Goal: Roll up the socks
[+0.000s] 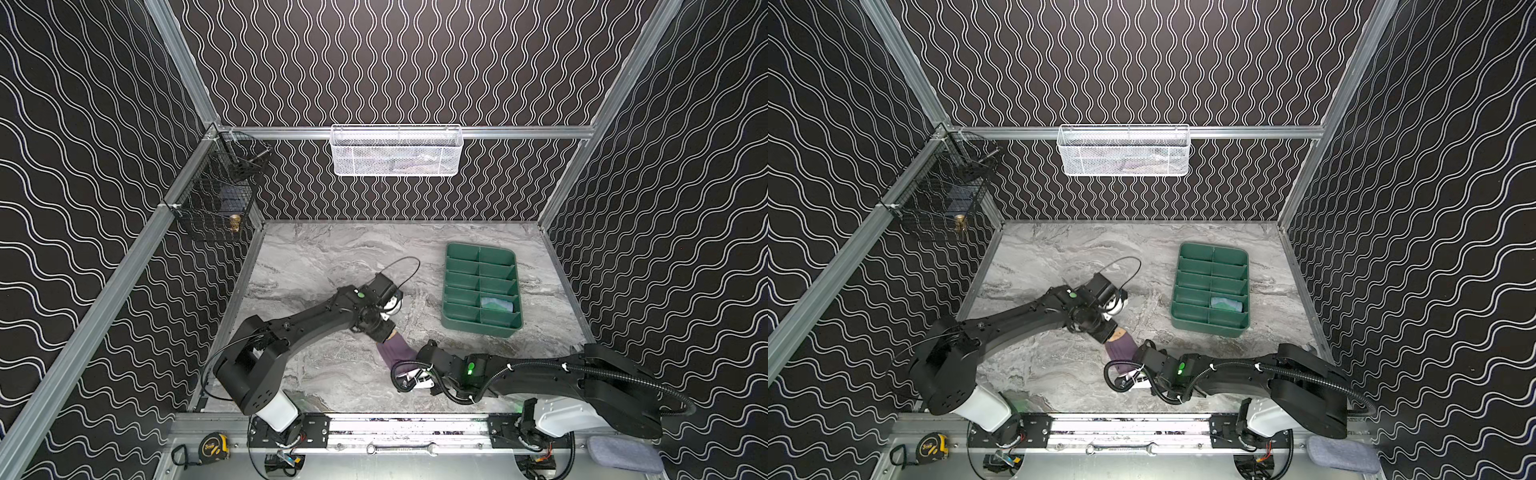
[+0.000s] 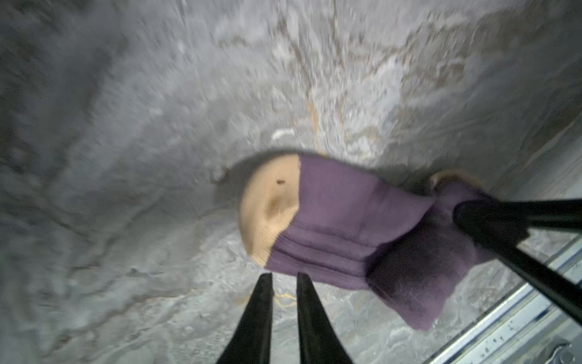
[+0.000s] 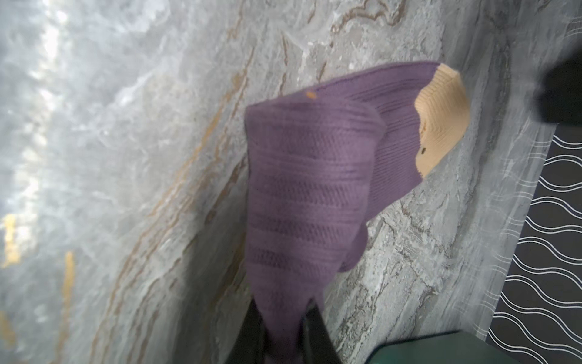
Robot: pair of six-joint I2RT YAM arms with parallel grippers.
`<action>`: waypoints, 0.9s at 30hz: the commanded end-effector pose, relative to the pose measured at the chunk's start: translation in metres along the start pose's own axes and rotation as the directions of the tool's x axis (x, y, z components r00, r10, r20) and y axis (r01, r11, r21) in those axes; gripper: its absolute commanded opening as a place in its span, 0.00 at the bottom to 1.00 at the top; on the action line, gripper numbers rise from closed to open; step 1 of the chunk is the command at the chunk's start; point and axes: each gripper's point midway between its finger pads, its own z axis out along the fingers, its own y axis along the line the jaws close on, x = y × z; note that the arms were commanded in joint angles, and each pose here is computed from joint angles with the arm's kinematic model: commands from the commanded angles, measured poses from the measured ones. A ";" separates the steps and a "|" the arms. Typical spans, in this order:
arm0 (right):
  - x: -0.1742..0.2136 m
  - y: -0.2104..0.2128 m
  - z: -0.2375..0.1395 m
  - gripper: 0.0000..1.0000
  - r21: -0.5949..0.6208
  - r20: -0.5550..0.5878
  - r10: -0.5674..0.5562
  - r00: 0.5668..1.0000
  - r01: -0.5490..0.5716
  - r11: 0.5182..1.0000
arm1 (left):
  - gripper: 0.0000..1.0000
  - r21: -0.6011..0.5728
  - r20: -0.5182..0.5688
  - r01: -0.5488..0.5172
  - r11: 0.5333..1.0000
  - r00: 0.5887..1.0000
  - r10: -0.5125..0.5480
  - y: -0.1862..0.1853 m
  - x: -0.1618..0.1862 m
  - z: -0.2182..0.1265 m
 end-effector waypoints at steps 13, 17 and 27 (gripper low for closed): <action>-0.004 0.004 -0.012 0.00 -0.046 0.017 -0.087 0.996 0.088 0.995 | 0.15 0.036 -0.008 0.064 0.997 0.998 -0.064 0.001 -0.022 0.079; -0.006 0.010 -0.011 0.00 -0.108 0.013 -0.092 0.996 0.092 0.990 | 0.14 0.021 -0.016 0.036 0.999 0.999 -0.036 0.004 -0.024 0.082; -0.010 0.030 -0.015 0.00 -0.449 -0.108 0.110 0.988 -0.148 0.881 | 0.13 0.008 -0.006 0.011 1.000 1.000 -0.011 0.006 -0.028 0.075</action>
